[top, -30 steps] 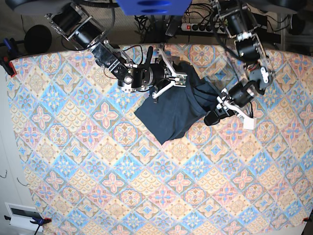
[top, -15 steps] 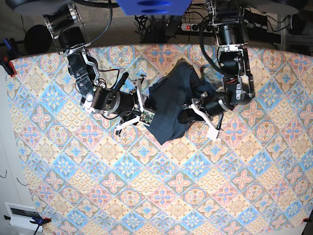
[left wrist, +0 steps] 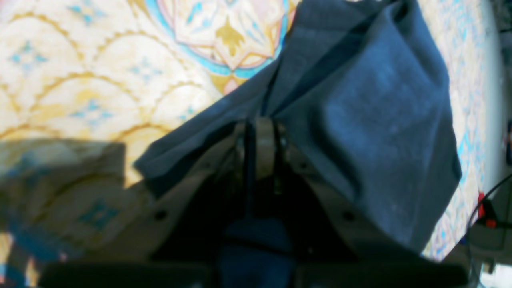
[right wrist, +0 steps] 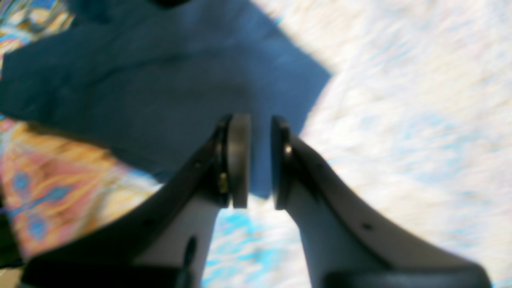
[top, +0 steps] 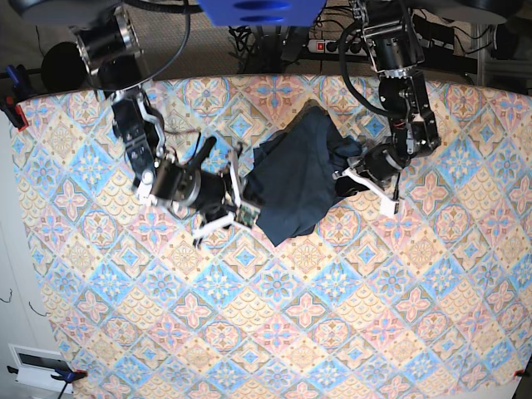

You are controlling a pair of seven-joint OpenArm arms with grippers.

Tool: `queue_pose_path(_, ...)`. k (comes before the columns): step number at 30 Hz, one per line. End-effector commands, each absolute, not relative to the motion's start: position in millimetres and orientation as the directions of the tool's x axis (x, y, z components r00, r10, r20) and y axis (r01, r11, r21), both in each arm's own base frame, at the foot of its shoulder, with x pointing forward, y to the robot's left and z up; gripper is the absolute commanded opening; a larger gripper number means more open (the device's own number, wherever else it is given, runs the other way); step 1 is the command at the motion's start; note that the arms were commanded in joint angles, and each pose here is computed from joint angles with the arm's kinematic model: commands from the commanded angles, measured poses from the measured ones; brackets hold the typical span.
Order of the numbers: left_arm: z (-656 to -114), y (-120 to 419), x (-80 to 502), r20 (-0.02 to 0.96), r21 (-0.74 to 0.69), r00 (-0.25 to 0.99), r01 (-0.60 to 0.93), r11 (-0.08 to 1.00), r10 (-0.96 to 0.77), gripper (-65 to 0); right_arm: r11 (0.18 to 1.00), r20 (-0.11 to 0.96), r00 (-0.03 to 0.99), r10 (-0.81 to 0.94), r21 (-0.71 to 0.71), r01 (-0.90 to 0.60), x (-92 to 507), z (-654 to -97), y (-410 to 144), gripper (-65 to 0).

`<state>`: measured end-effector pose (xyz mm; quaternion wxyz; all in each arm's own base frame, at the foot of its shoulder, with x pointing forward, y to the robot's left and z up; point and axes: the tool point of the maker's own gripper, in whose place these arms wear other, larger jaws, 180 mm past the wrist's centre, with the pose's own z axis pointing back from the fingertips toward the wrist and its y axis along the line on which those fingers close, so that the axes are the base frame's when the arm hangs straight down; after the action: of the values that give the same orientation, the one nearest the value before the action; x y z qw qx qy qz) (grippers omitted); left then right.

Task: Layout the t-shirt on the table in an organized manner, then fold the t-shirt properly
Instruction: 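Press the folded bundle with both grippers and tuck loose fabric inward, then grasp the bundle edges with both grippers and square the folded shirt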

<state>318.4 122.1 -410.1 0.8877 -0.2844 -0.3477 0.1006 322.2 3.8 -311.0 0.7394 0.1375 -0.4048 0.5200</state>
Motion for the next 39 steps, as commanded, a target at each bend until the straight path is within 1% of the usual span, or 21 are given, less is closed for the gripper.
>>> queue_pose_path(1,-386.1,127.8,326.7,0.61,-0.59,0.681,0.048,0.806,0.406,-63.5,0.427,0.779,0.078,0.623,-0.255,-0.867,339.1,-285.9,9.0,-56.4)
queue_pose_path(3,-361.0,143.1,322.0,0.643,-0.612,0.61,0.048,0.789,0.462,-63.5,0.438,0.781,0.089,0.618,-0.247,-0.864,349.0,-288.0,6.9,-56.4)
queue_pose_path(5,-343.5,152.4,311.9,0.656,-0.636,0.564,0.053,0.77,0.502,-63.5,0.453,0.778,0.13,0.615,-0.213,-0.866,354.2,-300.9,3.2,-56.4)
queue_pose_path(9,-319.2,144.4,289.1,0.663,-0.669,0.534,0.109,0.735,0.524,-63.5,0.469,0.788,0.154,0.596,-0.187,-0.863,371.6,-300.9,12.4,-56.4)
queue_pose_path(12,-307.1,122.8,270.9,0.674,-0.657,0.57,0.173,0.734,0.469,-63.5,0.481,0.79,0.19,0.583,-0.147,-0.864,381.4,-307.5,21.2,-56.5)
queue_pose_path(14,-305.1,106.8,261.2,0.674,-0.649,0.604,0.211,0.731,0.425,-63.5,0.487,0.791,0.209,0.576,-0.126,-0.864,388.8,-309.5,27.1,-58.2)
queue_pose_path(16,-310.1,90.6,253.4,0.657,-0.656,0.645,0.235,0.717,0.389,-63.5,0.492,0.788,0.229,0.571,-0.105,-0.864,395.9,-312.3,31.9,-62.1)
queue_pose_path(18,-319.8,83.2,249.4,0.658,-0.626,0.677,0.25,0.738,0.329,-63.5,0.498,0.781,0.259,0.568,-0.076,-0.864,400.4,-319.1,36.6,-64.3)
queue_pose_path(20,-327.2,68.1,245.5,0.66,-0.601,0.702,0.281,0.748,0.266,-63.5,0.505,0.769,0.292,0.568,-0.046,-0.862,404.7,-327.9,38.3,-64.3)
queue_pose_path(24,-344.4,48.2,236.0,0.651,-0.552,0.743,0.323,0.769,0.155,-63.5,0.514,0.786,0.331,0.523,0.019,-0.858,413.3,-335.8,53.4,-64.3)
queue_pose_path(29,-376.6,43.0,227.2,0.617,-0.468,0.786,0.337,0.817,0.029,-63.5,0.506,0.724,0.337,0.602,-0.021,-0.862,416.3,-369.7,61.9,-64.3)
queue_pose_path(36,-418.7,69.5,233.7,0.548,-0.389,0.836,0.3,0.871,-0.043,-63.5,0.47,0.597,0.327,0.733,-0.096,-0.878,408.6,-411.4,44.9,-64.4)
queue_pose_path(39,-426.1,82.2,241.4,0.566,-0.374,0.824,0.287,0.882,-0.028,-63.5,0.411,0.58,0.267,0.769,-0.131,-0.902,402.3,-410.6,54.5,-64.6)
